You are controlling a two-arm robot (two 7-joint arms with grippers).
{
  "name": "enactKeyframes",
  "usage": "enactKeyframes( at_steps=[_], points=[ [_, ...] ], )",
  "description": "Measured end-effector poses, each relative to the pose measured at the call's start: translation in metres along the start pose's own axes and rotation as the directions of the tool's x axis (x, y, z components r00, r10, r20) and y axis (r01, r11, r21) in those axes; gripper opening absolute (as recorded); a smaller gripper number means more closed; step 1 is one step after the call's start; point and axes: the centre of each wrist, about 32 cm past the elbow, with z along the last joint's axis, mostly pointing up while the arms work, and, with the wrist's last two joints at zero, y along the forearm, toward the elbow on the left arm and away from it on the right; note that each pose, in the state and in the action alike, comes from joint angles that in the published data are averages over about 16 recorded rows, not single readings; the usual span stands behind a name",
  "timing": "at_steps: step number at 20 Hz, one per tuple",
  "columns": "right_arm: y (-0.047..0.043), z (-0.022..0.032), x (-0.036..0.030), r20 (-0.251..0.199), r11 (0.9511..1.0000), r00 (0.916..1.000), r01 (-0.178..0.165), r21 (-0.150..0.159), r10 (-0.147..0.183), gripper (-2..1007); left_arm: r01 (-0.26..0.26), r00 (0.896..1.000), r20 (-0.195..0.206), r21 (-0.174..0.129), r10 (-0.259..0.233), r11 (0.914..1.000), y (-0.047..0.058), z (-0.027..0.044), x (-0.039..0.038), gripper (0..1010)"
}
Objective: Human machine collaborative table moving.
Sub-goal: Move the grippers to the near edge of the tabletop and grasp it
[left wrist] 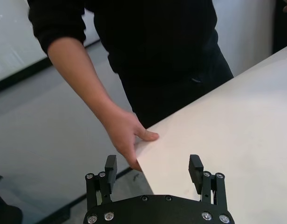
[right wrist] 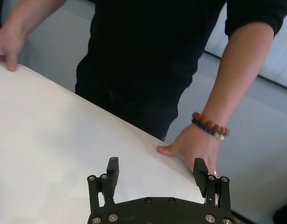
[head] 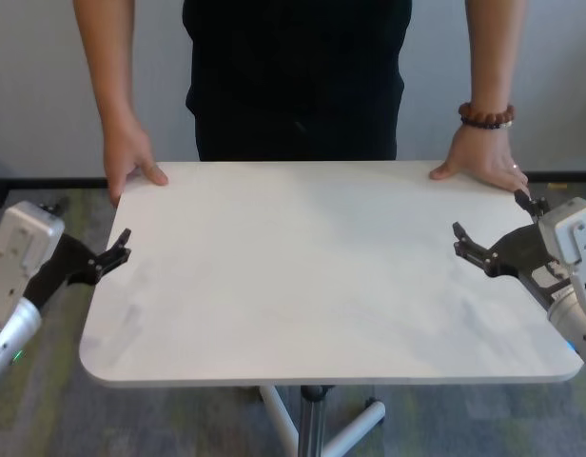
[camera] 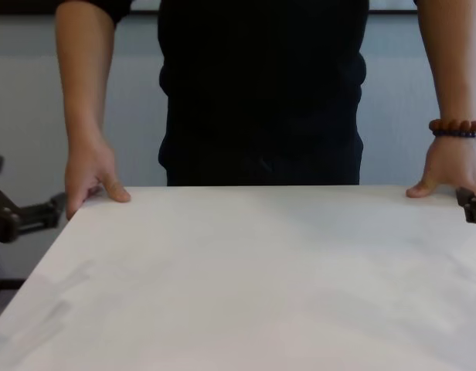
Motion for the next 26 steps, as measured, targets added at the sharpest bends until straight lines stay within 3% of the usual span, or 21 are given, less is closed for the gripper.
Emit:
enactKeyframes(
  at_steps=[6,11,18,26],
  points=[
    [-0.021,0.0013,-0.0066,0.057,0.9994,0.9978,-0.034,-0.003,0.034,1000,0.007,0.997,0.073,-0.013,-0.006,0.9999,0.031,0.0062,-0.0041,1000],
    [-0.0452,-0.0036,-0.0116,0.106,0.9978,0.9925,-0.058,-0.031,0.061,1000,0.024,0.991,0.134,-0.005,-0.024,0.9997,0.061,0.0056,-0.012,1000],
    [-0.0842,-0.0122,-0.021,0.179,0.9918,0.9785,-0.087,-0.094,0.103,1000,0.058,0.98,0.187,0.019,-0.06,0.9981,0.1,-0.0041,-0.0248,1000],
    [-0.1193,-0.0143,-0.0349,0.263,0.9822,0.953,-0.113,-0.15,0.15,1000,0.085,0.964,0.251,0.04,-0.092,0.9956,0.131,-0.0172,-0.0408,1000]
  ],
)
